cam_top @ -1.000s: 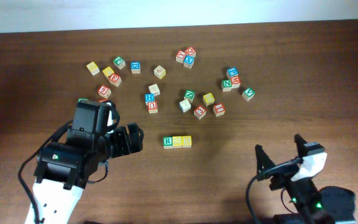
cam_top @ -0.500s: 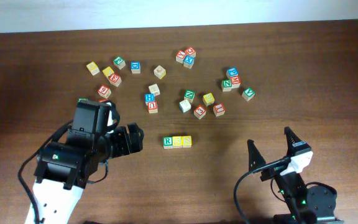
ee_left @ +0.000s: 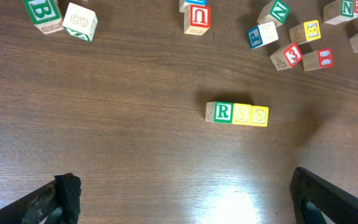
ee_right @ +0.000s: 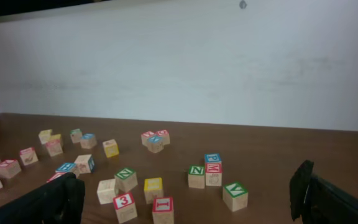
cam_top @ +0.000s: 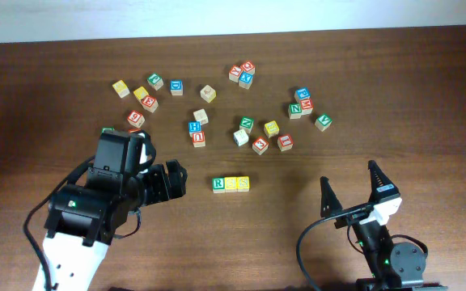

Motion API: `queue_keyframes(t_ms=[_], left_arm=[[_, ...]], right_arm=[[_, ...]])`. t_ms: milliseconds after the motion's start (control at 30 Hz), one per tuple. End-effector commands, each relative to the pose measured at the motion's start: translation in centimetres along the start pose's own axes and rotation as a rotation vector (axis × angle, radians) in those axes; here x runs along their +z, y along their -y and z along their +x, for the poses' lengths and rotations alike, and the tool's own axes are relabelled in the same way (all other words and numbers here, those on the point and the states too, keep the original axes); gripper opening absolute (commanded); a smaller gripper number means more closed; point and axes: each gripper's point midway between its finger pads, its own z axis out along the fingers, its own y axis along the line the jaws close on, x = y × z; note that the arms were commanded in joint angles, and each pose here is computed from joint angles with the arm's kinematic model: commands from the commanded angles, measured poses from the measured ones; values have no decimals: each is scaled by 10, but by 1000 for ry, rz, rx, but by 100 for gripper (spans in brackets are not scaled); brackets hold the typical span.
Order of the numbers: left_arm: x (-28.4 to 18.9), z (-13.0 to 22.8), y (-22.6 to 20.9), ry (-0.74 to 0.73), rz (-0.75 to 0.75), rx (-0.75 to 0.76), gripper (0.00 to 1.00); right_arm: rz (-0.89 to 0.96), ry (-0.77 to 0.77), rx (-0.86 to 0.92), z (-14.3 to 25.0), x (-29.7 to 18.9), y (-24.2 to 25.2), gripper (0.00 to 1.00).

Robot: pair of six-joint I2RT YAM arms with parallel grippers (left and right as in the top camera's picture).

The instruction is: Spell out RSS

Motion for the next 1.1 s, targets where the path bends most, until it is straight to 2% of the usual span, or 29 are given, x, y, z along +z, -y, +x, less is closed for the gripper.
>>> queue_keyframes(t_ms=[0, 167, 1067], left_arm=[[-5, -5, -1, 25, -3, 2, 99], [-5, -5, -1, 25, -3, 2, 99], [-5, -5, -1, 24, -4, 2, 99]], right_arm=[[39, -31, 8, 10, -1, 7, 98], [61, -132, 32, 35, -3, 12, 98], [143, -136, 8, 36, -5, 26, 98]])
